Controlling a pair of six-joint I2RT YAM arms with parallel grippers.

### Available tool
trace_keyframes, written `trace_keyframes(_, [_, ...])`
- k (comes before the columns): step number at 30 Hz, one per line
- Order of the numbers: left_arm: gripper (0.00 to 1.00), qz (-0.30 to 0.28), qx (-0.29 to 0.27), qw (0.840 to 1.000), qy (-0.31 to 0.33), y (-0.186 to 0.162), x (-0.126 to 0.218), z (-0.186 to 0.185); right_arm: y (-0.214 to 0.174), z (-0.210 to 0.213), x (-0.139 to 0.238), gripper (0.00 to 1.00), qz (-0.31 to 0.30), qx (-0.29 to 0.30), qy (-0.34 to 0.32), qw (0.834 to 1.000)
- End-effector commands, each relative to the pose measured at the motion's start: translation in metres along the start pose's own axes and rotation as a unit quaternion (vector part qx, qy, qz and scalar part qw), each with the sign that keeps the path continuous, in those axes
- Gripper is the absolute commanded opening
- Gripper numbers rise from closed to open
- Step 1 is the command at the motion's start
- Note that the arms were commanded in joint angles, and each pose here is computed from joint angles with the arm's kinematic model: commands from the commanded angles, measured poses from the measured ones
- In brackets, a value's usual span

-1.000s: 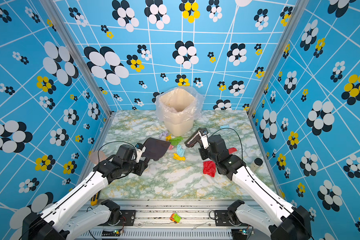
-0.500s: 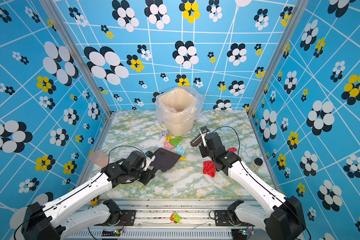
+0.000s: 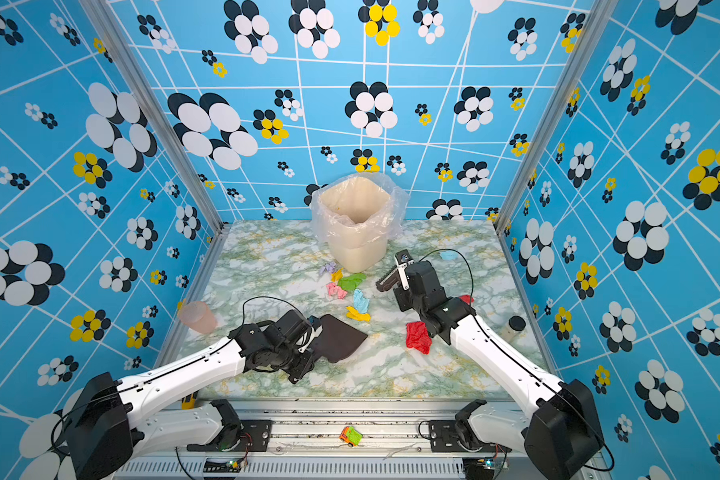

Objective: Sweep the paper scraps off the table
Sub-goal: 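Move the dustpan toward the scrap pile while the right gripper lifts the brush, then sweep the yellow and blue scraps into the dustpan with the right gripper's brush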

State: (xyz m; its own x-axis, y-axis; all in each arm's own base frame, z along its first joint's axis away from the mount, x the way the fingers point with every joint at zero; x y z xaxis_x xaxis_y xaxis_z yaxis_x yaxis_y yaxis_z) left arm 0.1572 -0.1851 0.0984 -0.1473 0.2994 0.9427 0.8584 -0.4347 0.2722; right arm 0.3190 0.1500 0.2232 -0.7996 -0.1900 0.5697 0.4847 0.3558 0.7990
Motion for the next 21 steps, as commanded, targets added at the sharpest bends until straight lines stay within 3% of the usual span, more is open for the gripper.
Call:
trace_keyframes(1, [0.00, 0.016, 0.005, 1.000, 0.018, 0.004, -0.003, -0.001, 0.020, 0.002, 0.004, 0.00, -0.035, -0.003, 0.016, 0.999])
trace_keyframes(11, [0.00, 0.018, 0.005, 1.000, 0.023, 0.020, -0.010, -0.007, -0.009, 0.033, 0.007, 0.00, 0.032, 0.004, 0.124, 0.992])
trace_keyframes(21, [0.00, 0.034, 0.010, 0.999, 0.033, 0.016, -0.013, -0.004, -0.030, 0.060, 0.036, 0.00, 0.068, -0.007, 0.235, 0.970])
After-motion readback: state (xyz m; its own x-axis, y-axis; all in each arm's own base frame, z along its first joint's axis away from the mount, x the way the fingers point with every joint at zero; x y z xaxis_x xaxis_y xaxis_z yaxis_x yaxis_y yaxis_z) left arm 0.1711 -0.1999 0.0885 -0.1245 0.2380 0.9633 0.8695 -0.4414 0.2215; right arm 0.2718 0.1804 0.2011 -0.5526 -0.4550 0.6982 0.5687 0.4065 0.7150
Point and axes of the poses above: each gripper's point midway between its finger pads, its own x axis back along the fingers, its own z axis along the line the jaws close on, y = z × x, the point moved 3 cm from there along x, back along the fingers, and after that the axes turned 1 degree about x, right-handed, at the moved point
